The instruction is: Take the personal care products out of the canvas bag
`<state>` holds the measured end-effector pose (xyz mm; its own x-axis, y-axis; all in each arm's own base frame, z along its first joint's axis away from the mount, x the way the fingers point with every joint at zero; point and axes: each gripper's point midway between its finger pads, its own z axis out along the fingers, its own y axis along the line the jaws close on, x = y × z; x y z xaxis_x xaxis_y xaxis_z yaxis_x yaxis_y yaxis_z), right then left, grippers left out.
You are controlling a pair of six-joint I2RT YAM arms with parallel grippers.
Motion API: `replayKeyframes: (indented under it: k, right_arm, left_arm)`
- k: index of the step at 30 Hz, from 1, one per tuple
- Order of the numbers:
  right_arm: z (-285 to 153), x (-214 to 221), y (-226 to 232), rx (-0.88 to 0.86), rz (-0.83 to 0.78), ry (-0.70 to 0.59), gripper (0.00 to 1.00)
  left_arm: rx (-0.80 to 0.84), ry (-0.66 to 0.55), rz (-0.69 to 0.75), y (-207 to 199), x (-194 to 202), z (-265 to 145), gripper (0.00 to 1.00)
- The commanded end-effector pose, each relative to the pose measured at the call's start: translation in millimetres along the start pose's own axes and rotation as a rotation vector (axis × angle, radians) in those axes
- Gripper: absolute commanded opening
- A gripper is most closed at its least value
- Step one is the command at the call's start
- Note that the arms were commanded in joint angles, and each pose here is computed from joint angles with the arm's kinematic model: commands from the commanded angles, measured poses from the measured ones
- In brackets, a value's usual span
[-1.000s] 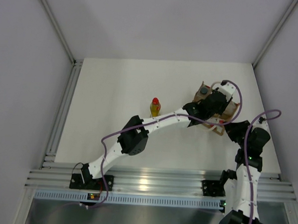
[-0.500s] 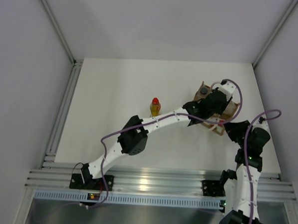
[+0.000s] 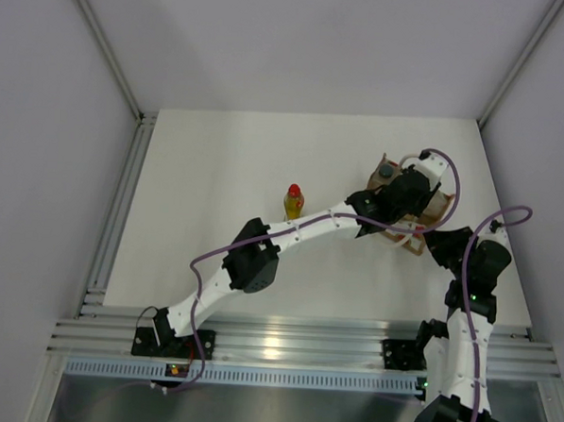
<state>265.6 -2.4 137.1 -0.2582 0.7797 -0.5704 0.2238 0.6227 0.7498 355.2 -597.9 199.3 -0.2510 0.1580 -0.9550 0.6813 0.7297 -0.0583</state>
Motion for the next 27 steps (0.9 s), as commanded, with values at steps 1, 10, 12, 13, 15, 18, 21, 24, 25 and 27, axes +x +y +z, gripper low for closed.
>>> replayKeyframes:
  k: [1,10,12,13,15,18,21,24,25,27]
  right_arm:
    - [0.4,-0.8,-12.7,0.064,-0.010,0.001,0.10]
    - [0.6,-0.6,-13.7,0.067,-0.013,0.000,0.10]
    - [0.5,-0.6,-13.3,0.065,-0.014,0.000,0.10]
    - [0.4,-0.3,-13.5,0.065,-0.014,0.000,0.10]
    - [0.5,-0.6,-14.1,0.068,-0.009,-0.001,0.10]
    - [0.7,-0.1,-14.3,0.068,-0.014,0.001,0.10]
    - [0.6,-0.6,-14.8,0.070,-0.015,-0.001,0.10]
    - [0.9,0.0,-16.6,0.076,-0.019,-0.002,0.10]
    - [1.1,0.7,-18.3,0.081,-0.018,-0.001,0.10]
    - [1.3,1.2,-20.2,0.087,-0.021,-0.002,0.10]
  left_arm:
    - [0.073,-0.354,-0.127,-15.1,-166.1,-72.3,0.00]
    - [0.062,-0.412,-0.160,-8.2,-196.6,-95.6,0.00]
    - [0.060,-0.422,-0.166,-6.8,-202.0,-99.9,0.00]
    - [0.062,-0.432,-0.170,-6.0,-207.6,-104.9,0.00]
    - [0.057,-0.443,-0.168,-4.2,-212.8,-109.3,0.00]
    - [0.057,-0.456,-0.170,-1.8,-221.4,-118.9,0.00]
    - [0.060,-0.464,-0.173,0.2,-228.2,-128.8,0.00]
    - [0.074,-0.474,-0.179,0.5,-235.6,-139.1,0.00]
    - [0.083,-0.485,-0.182,0.6,-241.5,-146.0,0.00]
    - [0.083,-0.485,-0.182,1.9,-243.2,-150.3,0.00]
